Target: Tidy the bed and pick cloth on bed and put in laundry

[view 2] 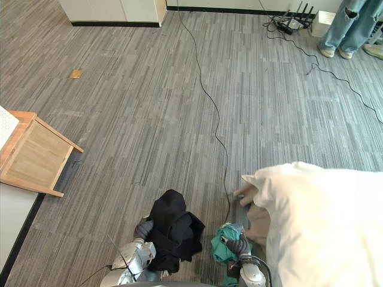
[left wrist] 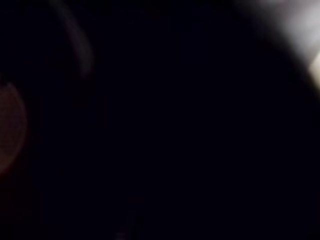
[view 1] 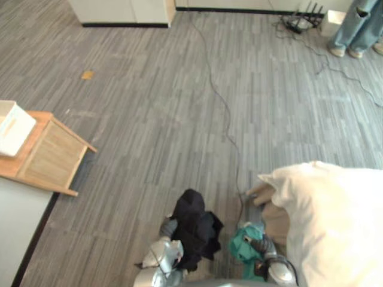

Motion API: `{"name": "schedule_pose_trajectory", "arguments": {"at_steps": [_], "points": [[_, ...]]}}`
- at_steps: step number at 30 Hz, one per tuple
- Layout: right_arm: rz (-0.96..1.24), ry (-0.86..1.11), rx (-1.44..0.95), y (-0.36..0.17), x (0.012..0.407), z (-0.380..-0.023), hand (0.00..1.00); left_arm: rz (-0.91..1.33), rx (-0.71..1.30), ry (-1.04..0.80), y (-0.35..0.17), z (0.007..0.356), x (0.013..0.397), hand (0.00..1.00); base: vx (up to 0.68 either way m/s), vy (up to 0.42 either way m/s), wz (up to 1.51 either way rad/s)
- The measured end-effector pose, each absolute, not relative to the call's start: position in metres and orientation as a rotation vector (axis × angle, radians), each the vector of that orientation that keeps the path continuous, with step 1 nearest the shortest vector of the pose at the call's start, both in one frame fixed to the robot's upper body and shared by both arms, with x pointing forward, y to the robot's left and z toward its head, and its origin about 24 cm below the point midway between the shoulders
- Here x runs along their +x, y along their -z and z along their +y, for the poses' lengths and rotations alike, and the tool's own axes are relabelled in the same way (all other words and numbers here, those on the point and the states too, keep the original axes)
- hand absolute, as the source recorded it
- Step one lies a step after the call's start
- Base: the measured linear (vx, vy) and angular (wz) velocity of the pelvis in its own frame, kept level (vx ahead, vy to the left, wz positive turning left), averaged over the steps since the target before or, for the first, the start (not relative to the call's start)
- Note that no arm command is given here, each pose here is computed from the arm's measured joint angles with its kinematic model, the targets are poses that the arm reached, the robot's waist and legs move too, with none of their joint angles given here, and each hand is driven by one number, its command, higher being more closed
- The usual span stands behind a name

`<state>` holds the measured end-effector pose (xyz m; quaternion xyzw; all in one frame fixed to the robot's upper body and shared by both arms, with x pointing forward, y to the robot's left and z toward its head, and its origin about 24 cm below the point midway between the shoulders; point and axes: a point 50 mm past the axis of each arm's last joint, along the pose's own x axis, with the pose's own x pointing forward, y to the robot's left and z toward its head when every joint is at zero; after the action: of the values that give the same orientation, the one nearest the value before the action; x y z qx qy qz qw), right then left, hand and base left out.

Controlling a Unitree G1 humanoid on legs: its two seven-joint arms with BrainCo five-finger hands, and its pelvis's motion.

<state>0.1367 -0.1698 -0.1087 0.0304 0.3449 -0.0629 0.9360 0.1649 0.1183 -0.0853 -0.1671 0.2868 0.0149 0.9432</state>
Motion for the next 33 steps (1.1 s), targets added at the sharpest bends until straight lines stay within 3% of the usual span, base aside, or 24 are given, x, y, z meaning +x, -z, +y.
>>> {"name": "schedule_pose_trajectory", "arguments": {"at_steps": [10, 18, 25, 33], "points": [[0.701, 0.131, 0.041, 0.107, 0.133, -0.17, 1.0, 0.674, -0.261, -0.004, 0.098, 0.125, 0.15, 1.0, 0.47, 0.0, 0.5], [0.588, 0.086, 0.01, 0.088, 0.166, -0.169, 1.0, 0.726, -0.254, -0.058, 0.108, 0.127, 0.149, 1.0, 0.53, -0.443, 0.86], [0.595, 0.011, -0.009, 0.088, 0.167, -0.16, 1.0, 0.738, -0.338, -0.089, 0.11, 0.119, 0.145, 1.0, 0.56, -0.472, 0.13], [0.606, 0.023, -0.006, 0.089, 0.165, -0.165, 1.0, 0.663, -0.438, -0.105, 0.095, 0.115, 0.153, 1.0, 0.47, -0.135, 0.03]]}}
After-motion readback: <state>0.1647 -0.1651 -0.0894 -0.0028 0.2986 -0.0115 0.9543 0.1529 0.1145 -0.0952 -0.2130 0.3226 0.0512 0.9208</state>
